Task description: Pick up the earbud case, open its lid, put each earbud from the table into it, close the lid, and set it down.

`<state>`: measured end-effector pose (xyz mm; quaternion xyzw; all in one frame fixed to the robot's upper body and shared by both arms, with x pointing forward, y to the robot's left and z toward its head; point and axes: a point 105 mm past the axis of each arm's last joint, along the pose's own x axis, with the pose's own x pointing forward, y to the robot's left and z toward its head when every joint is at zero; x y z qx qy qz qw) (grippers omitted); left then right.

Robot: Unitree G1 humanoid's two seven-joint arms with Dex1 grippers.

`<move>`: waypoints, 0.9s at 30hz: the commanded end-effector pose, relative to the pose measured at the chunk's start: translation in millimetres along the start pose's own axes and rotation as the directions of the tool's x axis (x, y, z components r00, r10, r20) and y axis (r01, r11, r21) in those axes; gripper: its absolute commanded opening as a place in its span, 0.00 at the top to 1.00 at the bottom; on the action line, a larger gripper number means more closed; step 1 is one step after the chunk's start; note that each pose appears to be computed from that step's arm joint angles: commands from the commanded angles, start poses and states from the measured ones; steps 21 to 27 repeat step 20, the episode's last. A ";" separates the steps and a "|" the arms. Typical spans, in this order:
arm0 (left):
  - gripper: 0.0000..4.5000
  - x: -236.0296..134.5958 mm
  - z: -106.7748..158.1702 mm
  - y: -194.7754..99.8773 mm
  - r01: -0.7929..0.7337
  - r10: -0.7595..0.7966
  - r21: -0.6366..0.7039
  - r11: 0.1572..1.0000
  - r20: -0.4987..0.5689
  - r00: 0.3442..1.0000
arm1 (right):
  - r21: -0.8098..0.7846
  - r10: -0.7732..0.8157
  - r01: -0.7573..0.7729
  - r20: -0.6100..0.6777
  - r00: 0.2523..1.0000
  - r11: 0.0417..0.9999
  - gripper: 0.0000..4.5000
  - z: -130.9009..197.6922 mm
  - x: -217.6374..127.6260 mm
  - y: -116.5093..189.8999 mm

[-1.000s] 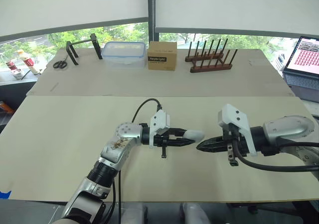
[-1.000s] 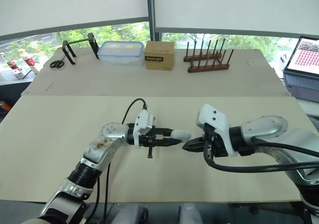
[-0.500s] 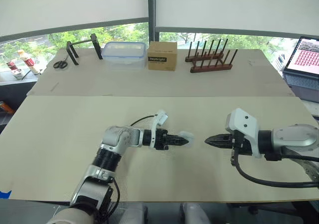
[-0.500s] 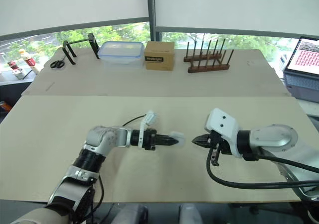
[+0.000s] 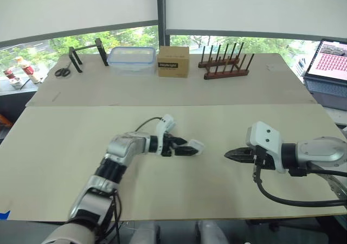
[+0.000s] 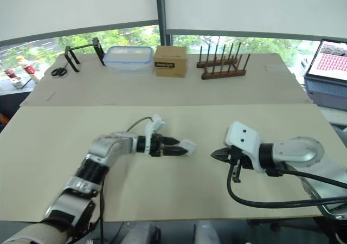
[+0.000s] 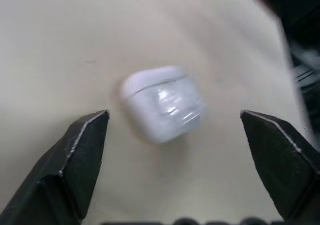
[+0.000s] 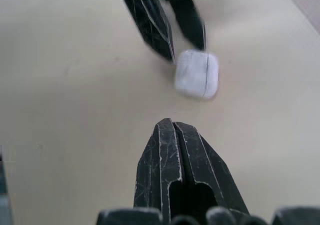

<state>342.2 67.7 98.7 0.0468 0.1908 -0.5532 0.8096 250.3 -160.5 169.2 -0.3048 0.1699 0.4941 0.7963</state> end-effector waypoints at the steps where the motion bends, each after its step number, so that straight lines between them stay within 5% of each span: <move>1: 0.00 -20.1 36.2 -4.1 -0.044 0.014 0.279 0.959 0.107 0.994 | -0.063 -0.011 0.012 0.007 1.000 0.998 0.66 6.9 -8.2 -6.8; 6: 0.00 -53.3 46.0 -12.7 -0.065 0.001 0.466 0.883 0.136 0.991 | -0.098 0.010 -0.012 -0.020 1.000 0.995 0.26 6.6 -19.9 -11.5; 10: 0.00 -89.6 26.7 -31.1 0.031 -0.056 0.450 0.892 0.043 0.998 | -0.171 -0.011 -0.001 -0.072 0.997 0.985 0.01 0.7 -32.7 -21.0; 15: 0.00 -118.0 2.0 -42.1 0.022 0.003 0.374 0.927 -0.066 0.998 | -0.171 -0.005 -0.011 -0.094 0.996 0.985 0.01 -3.2 -46.3 -26.0; 27: 0.00 -121.4 2.1 -47.9 0.006 0.006 0.344 0.939 -0.035 0.999 | -0.173 -0.016 0.001 -0.089 0.996 0.985 0.01 -4.6 -46.3 -29.2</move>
